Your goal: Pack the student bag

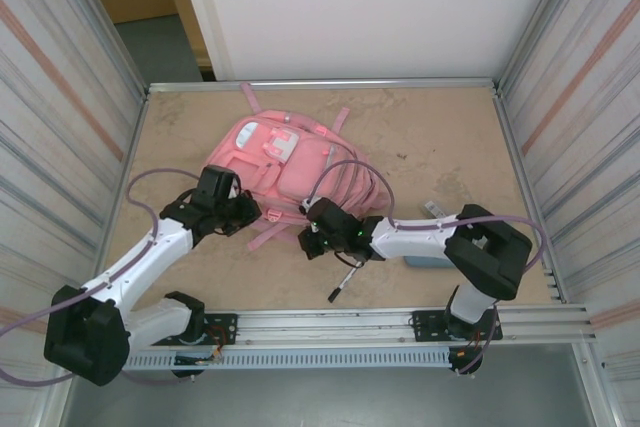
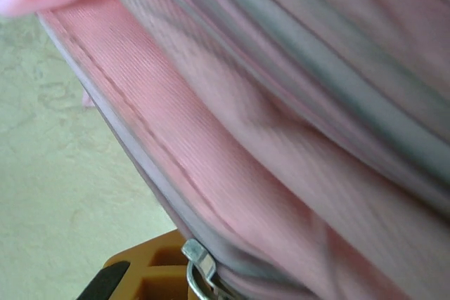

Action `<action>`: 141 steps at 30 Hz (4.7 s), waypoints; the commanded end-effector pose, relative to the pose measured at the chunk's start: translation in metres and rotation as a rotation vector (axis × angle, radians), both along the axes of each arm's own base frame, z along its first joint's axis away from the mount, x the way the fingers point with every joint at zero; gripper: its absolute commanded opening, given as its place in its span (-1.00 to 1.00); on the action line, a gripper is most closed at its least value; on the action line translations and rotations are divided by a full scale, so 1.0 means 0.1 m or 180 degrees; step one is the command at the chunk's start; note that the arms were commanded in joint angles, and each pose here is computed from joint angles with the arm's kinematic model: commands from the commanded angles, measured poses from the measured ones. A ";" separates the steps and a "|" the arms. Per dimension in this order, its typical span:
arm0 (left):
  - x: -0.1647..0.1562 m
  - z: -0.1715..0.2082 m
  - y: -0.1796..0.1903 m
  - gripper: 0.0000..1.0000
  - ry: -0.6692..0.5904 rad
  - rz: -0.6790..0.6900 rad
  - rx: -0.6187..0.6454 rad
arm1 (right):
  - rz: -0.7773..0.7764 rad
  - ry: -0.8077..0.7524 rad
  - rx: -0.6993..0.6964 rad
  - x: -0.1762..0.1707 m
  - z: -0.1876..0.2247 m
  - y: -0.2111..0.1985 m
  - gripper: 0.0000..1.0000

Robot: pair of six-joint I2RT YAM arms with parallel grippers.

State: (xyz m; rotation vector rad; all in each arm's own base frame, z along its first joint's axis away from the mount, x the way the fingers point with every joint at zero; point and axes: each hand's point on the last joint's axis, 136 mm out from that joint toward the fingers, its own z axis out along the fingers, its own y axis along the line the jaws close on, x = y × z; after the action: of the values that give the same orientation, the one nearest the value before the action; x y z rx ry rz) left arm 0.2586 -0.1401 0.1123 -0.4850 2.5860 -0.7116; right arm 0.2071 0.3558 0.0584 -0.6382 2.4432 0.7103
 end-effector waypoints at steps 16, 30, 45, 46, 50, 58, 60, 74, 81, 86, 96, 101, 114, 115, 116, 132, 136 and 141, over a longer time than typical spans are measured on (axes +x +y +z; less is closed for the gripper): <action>1.07 -0.20 0.97 -1.00 -0.0189 0.0271 0.0511 | 0.0319 0.0055 -0.0201 0.06 0.18 -0.50 -0.96; 0.01 -0.29 0.78 0.09 0.0423 0.0717 -0.0115 | 0.1098 0.0043 0.0350 -0.18 0.53 0.62 -0.99; -0.10 -0.42 0.25 0.04 0.0158 0.0754 -0.0210 | 0.1481 -0.0022 0.0466 -0.47 0.34 1.12 -0.97; -0.04 -0.45 0.25 -0.05 0.0143 0.0722 -0.0176 | 0.1487 -0.0074 0.0395 -0.50 0.33 1.13 -0.96; 0.15 -0.41 0.38 -0.95 0.0120 0.0650 0.0003 | 0.1252 0.0010 0.0196 -0.44 0.24 0.95 -0.98; 0.33 -0.23 0.82 -1.00 -0.0081 0.0678 0.0156 | 0.0644 0.0269 -0.0384 -0.11 0.09 -0.04 -0.94; 0.38 -0.20 0.88 -1.00 -0.0148 0.0566 0.0284 | 0.0484 0.0360 -0.0483 -0.01 0.04 -0.28 -0.94; 1.15 -0.05 1.06 -0.27 -0.0009 0.0208 0.0246 | 0.0846 0.0424 -0.0323 -0.01 0.02 0.28 -0.97; 0.30 0.01 0.66 0.02 0.0084 0.0059 0.0185 | 0.1177 0.0279 0.0203 -0.17 0.30 0.98 -0.99; -0.16 -0.17 0.62 0.10 0.0319 0.0200 0.0084 | 0.1285 0.0392 0.0374 -0.25 0.25 1.06 -1.00; -0.31 -0.41 0.69 0.20 0.0529 0.0615 0.0309 | 0.1259 0.0401 0.0409 -0.29 0.25 1.06 -1.00; -0.15 -0.54 0.68 0.01 0.0520 0.0686 0.0365 | 0.1315 0.0326 0.0380 -0.36 0.28 1.12 -1.00; 0.17 -0.34 1.22 -1.00 0.0250 0.0554 0.0850 | 0.0466 0.0609 -0.0698 0.30 -0.28 -0.33 -0.96; 0.19 -0.31 1.28 -1.00 0.0226 0.0589 0.0873 | 0.0363 0.0617 -0.0767 0.38 -0.31 -0.46 -0.96; 0.22 -0.29 1.36 -1.00 0.0198 0.0638 0.0894 | 0.0269 0.0602 -0.0850 0.46 -0.35 -0.59 -0.96; 0.39 -0.32 1.20 -0.83 0.0390 0.0259 0.0378 | -0.0646 0.0507 -0.1063 1.22 -0.46 -1.30 -0.52; 0.38 0.05 0.98 -0.27 0.0117 -0.0004 0.0426 | -0.0627 0.0282 -0.0943 1.19 -0.20 -1.34 -0.28; 0.34 0.68 0.51 -0.01 -0.0583 -0.0597 0.0757 | -0.0921 -0.0284 -0.0922 1.21 0.31 -1.59 -0.11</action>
State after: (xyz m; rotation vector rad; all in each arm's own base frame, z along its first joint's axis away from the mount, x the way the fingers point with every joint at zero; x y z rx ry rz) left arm 0.2962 -0.0709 0.1406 -0.2980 2.6015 -0.5301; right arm 0.3189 0.2132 0.0494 -0.4463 2.6336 0.3050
